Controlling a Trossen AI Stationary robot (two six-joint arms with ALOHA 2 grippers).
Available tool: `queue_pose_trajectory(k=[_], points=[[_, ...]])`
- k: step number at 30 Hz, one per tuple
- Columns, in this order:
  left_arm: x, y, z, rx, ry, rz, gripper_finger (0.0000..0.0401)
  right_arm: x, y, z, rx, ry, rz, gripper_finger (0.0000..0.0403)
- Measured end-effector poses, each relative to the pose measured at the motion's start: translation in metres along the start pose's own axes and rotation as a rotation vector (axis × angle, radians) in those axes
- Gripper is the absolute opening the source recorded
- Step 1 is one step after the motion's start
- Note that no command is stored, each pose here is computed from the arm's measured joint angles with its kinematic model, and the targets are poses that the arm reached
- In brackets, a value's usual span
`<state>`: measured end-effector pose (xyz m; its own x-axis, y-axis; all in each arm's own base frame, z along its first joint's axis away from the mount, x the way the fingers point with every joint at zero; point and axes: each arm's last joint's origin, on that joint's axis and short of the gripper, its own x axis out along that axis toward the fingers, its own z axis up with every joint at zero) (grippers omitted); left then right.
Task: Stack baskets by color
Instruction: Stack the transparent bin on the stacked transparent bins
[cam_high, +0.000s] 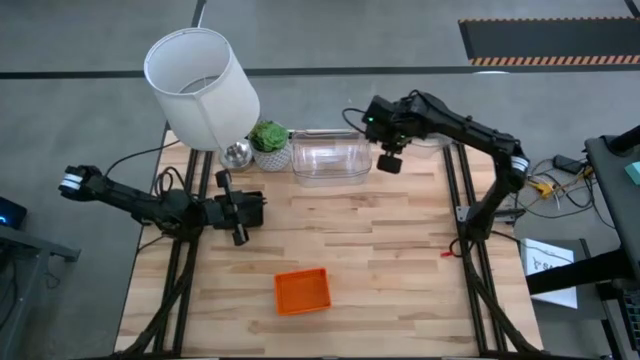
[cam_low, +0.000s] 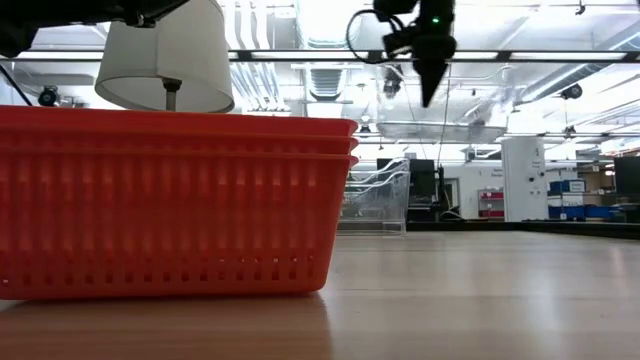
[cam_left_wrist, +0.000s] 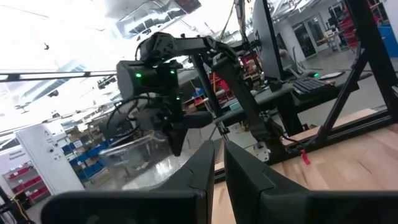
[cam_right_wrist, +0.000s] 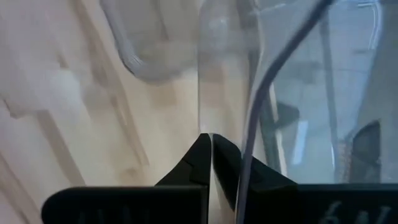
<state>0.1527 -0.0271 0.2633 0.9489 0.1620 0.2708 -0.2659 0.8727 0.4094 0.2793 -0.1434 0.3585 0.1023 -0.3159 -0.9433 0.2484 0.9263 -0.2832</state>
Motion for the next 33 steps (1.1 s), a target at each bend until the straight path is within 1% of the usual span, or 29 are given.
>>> queue_pose_trajectory(k=[5, 9, 16, 21, 25, 33], points=[[0.000, 0.000, 0.000, -0.002, -0.001, 0.000, 0.0019, 0.005, 0.010, 0.031, -0.073, -0.025, 0.016, 0.0008], [0.000, 0.000, 0.000, -0.003, 0.001, -0.001, 0.0019, 0.009, 0.025, 0.056, -0.161, -0.047, 0.024, 0.0008], [0.001, -0.001, -0.001, -0.001, 0.007, -0.005, 0.0019, 0.015, 0.049, 0.088, -0.265, -0.087, 0.034, 0.0008], [0.001, -0.002, -0.002, 0.001, 0.012, -0.008, 0.0019, 0.024, 0.064, 0.104, -0.329, -0.101, 0.067, 0.0008], [0.002, -0.003, -0.003, 0.002, 0.016, -0.011, 0.0019, 0.028, 0.070, 0.114, -0.357, -0.119, 0.088, 0.0008], [0.002, -0.003, -0.003, 0.004, 0.019, -0.012, 0.0019, 0.041, 0.073, 0.121, -0.368, -0.096, 0.089, 0.0008]])
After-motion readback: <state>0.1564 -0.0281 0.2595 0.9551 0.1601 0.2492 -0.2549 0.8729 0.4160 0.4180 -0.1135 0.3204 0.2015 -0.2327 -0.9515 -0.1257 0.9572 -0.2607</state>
